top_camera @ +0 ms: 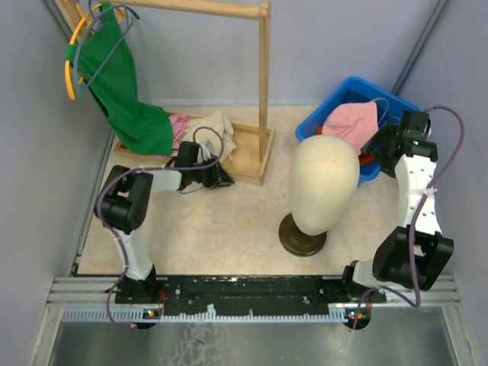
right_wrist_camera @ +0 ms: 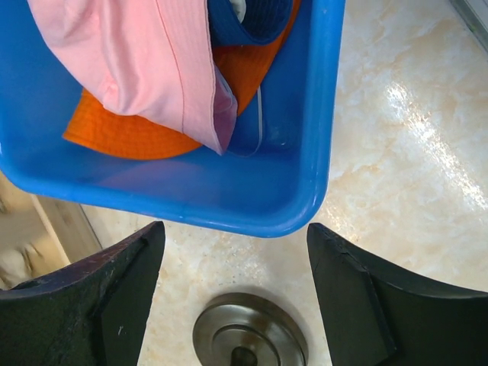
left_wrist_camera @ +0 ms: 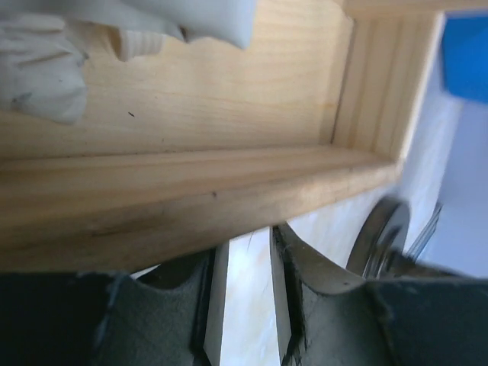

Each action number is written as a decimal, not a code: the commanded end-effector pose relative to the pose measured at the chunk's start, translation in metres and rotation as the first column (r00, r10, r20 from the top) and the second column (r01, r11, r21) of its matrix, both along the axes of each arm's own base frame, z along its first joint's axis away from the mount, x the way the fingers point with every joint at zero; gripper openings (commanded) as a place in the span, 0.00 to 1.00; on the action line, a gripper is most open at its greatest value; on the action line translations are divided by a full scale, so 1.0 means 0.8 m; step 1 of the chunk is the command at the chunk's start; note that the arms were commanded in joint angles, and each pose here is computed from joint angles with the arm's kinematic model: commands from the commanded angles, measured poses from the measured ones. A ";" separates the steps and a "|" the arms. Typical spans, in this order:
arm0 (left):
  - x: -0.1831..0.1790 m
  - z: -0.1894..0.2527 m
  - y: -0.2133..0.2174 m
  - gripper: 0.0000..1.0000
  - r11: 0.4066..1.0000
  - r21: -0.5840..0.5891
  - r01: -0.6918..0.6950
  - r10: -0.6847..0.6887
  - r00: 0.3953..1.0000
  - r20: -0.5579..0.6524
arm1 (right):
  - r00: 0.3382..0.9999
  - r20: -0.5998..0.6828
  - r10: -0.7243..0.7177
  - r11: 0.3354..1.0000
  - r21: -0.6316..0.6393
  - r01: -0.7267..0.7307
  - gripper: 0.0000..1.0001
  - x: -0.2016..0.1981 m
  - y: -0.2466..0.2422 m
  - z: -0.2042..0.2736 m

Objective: Stack the hats

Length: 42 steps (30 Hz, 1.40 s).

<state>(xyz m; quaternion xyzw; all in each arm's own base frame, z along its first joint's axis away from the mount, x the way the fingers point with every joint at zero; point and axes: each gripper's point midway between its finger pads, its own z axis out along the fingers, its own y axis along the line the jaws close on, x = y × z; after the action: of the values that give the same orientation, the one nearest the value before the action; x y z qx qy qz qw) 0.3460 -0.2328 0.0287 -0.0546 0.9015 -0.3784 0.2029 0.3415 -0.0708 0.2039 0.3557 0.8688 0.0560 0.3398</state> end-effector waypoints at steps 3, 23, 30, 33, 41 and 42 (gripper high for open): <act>0.176 0.004 -0.014 0.34 0.986 -0.101 -0.134 0.150 0.975 0.165 | 0.998 0.068 0.005 0.999 -0.046 -0.002 0.75 0.002 0.000 0.035; 0.213 -0.029 0.166 0.36 0.934 0.165 -0.319 0.295 0.943 0.153 | 0.998 0.043 0.040 0.997 -0.060 -0.038 0.77 -0.026 0.015 0.028; 0.164 0.060 0.107 0.52 0.976 0.154 -0.155 0.104 0.950 0.294 | 0.994 -0.079 0.075 0.996 -0.032 -0.078 0.76 -0.080 0.041 -0.012; 0.125 0.103 0.066 0.68 0.991 0.115 -0.067 0.024 0.939 0.342 | 0.987 -0.134 0.085 0.996 0.005 -0.085 0.76 -0.098 0.053 -0.030; -0.002 0.142 -0.014 0.81 0.985 -0.017 0.173 -0.161 0.949 0.271 | 0.954 -0.282 0.101 0.984 0.170 -0.054 0.70 -0.149 0.091 -0.069; -0.015 0.138 -0.017 0.81 0.983 -0.027 0.180 -0.169 0.956 0.240 | 0.951 -0.291 0.100 0.980 0.195 -0.043 0.70 -0.152 0.096 -0.074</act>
<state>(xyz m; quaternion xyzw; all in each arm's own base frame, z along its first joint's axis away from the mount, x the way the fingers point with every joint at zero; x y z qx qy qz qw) 0.3831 -0.2351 0.1572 0.0680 0.8469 -0.3898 0.3553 0.2378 -0.0151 0.1477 0.3401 0.9165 0.0579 0.2024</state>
